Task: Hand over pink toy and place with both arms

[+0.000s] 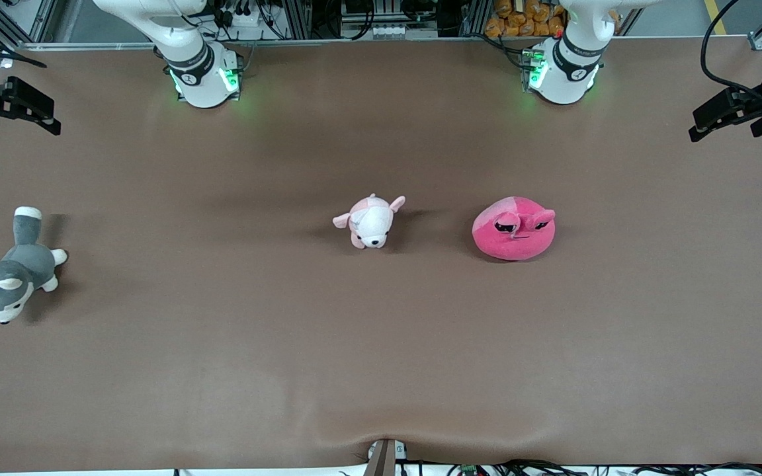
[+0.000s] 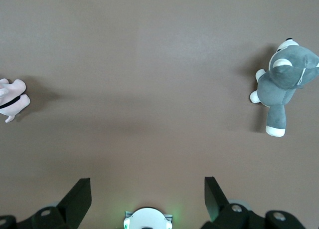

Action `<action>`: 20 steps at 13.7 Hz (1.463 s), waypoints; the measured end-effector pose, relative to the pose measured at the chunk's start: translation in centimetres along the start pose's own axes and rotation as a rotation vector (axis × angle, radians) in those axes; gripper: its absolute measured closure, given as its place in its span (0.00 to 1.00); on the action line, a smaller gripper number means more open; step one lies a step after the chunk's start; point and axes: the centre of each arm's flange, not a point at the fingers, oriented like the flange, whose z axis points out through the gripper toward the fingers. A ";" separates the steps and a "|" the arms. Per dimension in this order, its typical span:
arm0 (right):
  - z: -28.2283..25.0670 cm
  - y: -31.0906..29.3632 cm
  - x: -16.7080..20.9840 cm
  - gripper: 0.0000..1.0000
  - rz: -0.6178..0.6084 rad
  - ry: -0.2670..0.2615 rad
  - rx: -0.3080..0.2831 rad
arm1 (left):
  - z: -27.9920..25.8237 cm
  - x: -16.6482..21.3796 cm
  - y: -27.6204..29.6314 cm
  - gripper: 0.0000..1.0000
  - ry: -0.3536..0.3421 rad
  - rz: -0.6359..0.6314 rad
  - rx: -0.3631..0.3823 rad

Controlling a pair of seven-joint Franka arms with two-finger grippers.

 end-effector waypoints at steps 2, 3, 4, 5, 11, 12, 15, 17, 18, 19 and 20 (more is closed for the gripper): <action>0.0 0.0 0.0 0.00 0.001 0.000 0.000 | 0.0 0.1 -0.5 0.00 0.000 -0.009 0.000; 0.0 0.0 0.0 0.00 0.001 0.000 0.000 | 0.0 0.1 -0.6 0.00 0.000 -0.011 0.000; 0.0 0.0 0.0 0.00 0.001 0.000 0.000 | 0.0 0.1 -0.6 0.00 0.000 -0.012 0.000; 0.0 0.0 0.0 0.00 0.001 0.000 0.000 | 0.0 0.1 -0.6 0.00 0.000 -0.012 0.000; 0.0 0.0 0.0 0.00 0.001 0.000 0.000 | 0.4 0.5 -0.2 0.00 -0.008 -0.006 0.000; 0.0 0.0 0.0 0.00 0.001 0.000 0.000 | 0.5 0.5 -0.2 0.00 -0.010 -0.007 0.000; 0.0 0.0 -0.1 0.00 0.002 -0.005 0.001 | 0.7 0.6 -0.1 0.00 -0.014 -0.010 0.000; 0.0 0.0 -0.1 0.00 0.002 -0.005 0.001 | 0.8 0.6 0.0 0.00 -0.016 -0.009 0.001; 0.0 0.1 -0.1 0.00 0.002 -0.005 0.001 | 0.8 0.6 0.0 0.00 -0.016 -0.008 0.001; 0.1 0.1 -0.1 0.00 0.002 -0.006 0.001 | 0.8 0.6 0.1 0.00 -0.016 -0.008 0.001; 0.1 0.1 -0.1 0.00 0.002 -0.007 0.001 | 0.8 0.6 0.1 0.00 -0.017 -0.008 0.001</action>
